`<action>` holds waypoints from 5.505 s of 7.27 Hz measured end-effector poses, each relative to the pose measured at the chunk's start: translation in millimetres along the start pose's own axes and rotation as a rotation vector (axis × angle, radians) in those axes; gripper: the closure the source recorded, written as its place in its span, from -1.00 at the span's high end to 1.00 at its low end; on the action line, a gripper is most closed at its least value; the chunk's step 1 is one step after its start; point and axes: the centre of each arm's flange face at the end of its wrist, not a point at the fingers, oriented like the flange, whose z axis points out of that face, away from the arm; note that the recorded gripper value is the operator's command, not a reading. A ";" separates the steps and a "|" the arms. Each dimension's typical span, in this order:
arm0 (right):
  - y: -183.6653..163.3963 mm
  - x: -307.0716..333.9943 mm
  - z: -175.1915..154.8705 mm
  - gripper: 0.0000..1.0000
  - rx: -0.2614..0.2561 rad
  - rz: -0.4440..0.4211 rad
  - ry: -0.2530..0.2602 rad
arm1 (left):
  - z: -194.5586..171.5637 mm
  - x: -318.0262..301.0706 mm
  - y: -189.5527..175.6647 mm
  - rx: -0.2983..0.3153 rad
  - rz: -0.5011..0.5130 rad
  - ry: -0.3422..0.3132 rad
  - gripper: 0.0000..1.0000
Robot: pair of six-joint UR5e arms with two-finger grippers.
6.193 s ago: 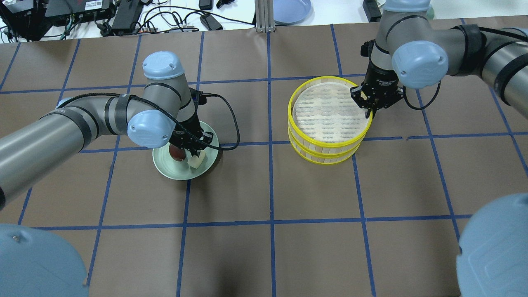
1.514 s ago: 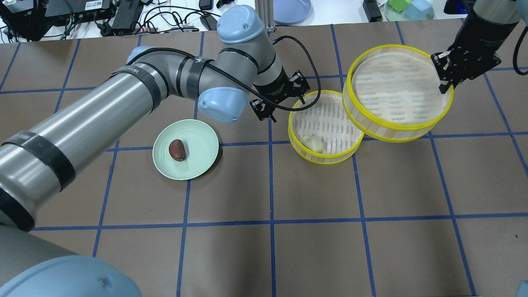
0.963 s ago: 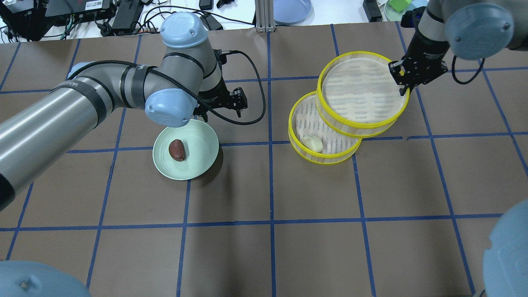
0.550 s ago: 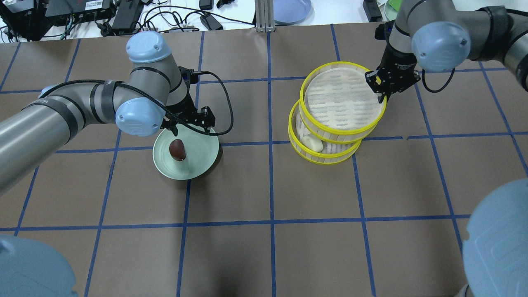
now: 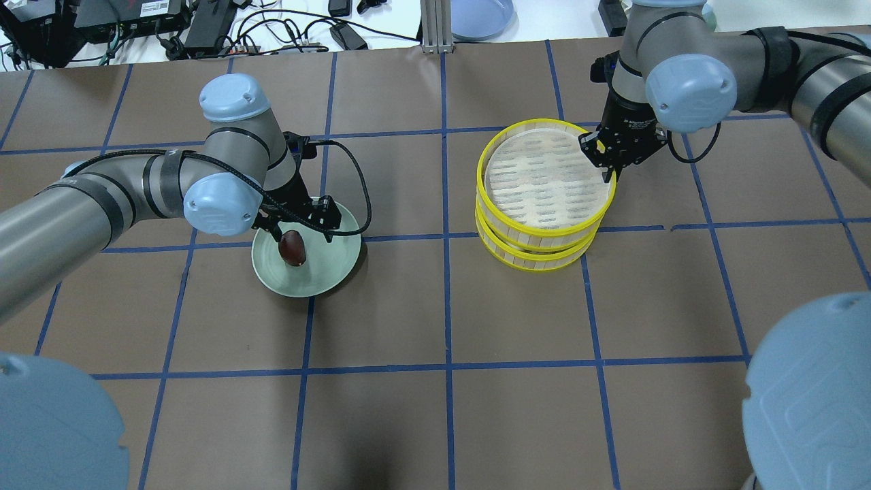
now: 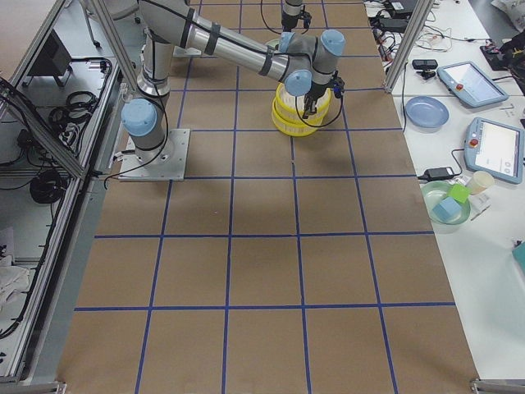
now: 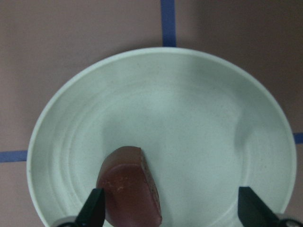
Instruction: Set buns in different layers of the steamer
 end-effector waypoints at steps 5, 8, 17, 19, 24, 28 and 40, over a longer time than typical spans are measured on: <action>0.8 -6.4 11.8 -1.00 -0.010 -0.004 0.005 | 13.2 -6.9 1.8 -0.026 0.012 -0.060 -1.00; 3.0 -11.6 14.8 -1.00 -0.014 -0.005 0.005 | 8.9 -8.3 0.8 -0.017 0.036 -0.074 -1.00; 93.6 -34.1 -154.3 1.00 0.244 0.025 0.032 | -147.7 78.3 14.0 0.188 -0.048 0.000 -1.00; 130.4 -33.2 -204.3 1.00 0.234 0.029 0.026 | -153.7 153.6 33.8 0.208 -0.156 0.048 -1.00; 146.8 -37.6 -215.5 1.00 0.173 0.020 -0.027 | -132.7 273.0 42.2 0.188 -0.410 0.270 -0.70; 145.2 -36.5 -213.1 1.00 0.165 0.022 -0.031 | -114.7 284.2 29.6 0.165 -0.411 0.274 0.82; 143.8 -35.9 -212.1 1.00 0.177 0.033 -0.031 | -296.0 15.9 99.0 0.174 -0.141 0.009 1.00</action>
